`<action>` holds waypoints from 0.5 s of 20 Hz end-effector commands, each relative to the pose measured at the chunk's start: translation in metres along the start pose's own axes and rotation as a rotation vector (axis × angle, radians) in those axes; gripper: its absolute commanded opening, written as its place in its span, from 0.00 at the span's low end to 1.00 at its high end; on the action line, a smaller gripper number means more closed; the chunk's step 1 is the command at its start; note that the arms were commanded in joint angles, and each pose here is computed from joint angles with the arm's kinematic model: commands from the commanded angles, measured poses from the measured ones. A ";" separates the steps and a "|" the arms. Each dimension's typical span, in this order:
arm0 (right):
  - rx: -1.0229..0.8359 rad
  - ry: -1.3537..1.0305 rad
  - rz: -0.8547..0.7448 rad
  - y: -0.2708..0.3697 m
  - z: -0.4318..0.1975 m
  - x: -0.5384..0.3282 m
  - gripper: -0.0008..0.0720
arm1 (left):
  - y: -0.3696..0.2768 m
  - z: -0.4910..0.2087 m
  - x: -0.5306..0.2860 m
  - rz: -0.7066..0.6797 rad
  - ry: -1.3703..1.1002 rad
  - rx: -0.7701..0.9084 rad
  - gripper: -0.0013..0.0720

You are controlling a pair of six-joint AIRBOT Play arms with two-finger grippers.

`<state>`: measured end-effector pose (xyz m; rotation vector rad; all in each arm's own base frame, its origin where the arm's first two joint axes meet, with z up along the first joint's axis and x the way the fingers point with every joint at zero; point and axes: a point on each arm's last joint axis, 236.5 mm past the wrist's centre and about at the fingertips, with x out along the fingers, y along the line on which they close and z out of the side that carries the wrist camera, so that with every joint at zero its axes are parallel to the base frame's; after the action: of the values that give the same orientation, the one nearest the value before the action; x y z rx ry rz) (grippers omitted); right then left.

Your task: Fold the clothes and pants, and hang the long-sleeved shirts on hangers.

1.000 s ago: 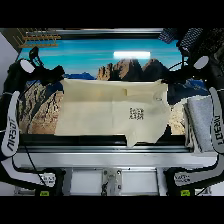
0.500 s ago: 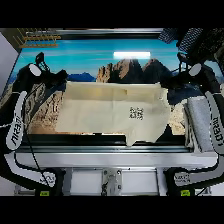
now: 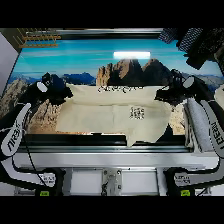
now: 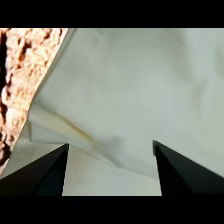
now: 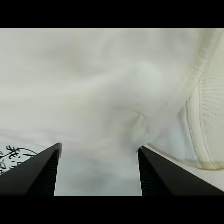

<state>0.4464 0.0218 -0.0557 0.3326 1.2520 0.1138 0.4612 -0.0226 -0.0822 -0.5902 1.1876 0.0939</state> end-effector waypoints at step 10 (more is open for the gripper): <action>-0.043 -0.283 -0.080 -0.005 -0.021 -0.165 0.71 | 0.130 -0.132 -0.080 0.213 0.105 -0.208 0.78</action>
<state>0.3895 -0.0248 0.0694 0.2485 1.0354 0.0268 0.3239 0.0450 -0.0657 -0.5992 1.2776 0.2987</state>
